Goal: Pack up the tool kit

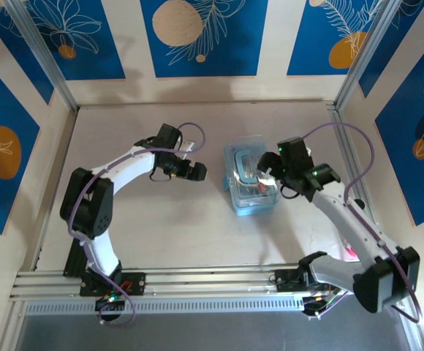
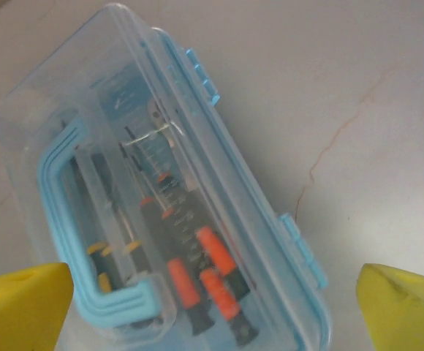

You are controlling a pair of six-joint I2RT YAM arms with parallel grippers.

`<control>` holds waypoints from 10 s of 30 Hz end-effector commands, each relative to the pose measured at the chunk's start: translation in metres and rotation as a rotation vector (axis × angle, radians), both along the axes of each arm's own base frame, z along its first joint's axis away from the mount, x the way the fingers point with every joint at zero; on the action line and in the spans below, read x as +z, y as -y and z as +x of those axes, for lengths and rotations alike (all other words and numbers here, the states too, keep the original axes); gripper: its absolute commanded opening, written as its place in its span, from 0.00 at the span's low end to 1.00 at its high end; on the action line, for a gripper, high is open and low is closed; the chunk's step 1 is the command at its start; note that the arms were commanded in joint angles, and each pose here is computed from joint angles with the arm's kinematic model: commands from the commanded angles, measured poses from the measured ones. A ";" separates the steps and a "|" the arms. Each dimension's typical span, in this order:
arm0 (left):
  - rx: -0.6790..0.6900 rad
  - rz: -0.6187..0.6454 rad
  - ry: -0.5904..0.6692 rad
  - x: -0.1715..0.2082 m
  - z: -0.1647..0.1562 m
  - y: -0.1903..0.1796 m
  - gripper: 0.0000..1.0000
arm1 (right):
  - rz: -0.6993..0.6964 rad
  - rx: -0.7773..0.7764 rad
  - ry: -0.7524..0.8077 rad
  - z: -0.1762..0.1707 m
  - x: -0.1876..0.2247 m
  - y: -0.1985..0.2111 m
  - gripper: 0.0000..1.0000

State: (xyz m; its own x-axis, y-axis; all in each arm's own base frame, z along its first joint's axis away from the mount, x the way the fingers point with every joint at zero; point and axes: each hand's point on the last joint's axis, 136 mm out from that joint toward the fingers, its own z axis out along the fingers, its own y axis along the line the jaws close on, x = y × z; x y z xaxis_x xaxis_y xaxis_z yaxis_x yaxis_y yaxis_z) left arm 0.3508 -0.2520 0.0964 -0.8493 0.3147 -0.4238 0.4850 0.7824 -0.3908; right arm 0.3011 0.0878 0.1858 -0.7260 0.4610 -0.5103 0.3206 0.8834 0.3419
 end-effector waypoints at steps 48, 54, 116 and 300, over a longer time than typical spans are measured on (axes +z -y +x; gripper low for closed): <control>-0.243 0.131 0.644 -0.075 0.004 0.046 1.00 | 0.192 0.630 -0.274 0.045 -0.061 -0.122 0.99; -0.164 0.171 0.667 -0.070 0.013 0.034 1.00 | 0.197 0.638 -0.275 0.044 -0.061 -0.124 0.99; -0.003 0.248 0.705 -0.008 0.016 -0.021 1.00 | 0.259 0.662 -0.290 0.035 -0.074 -0.131 0.99; -0.106 -0.317 -0.038 -0.004 -0.016 0.009 0.41 | 0.300 0.696 -0.350 0.017 -0.096 -0.145 1.00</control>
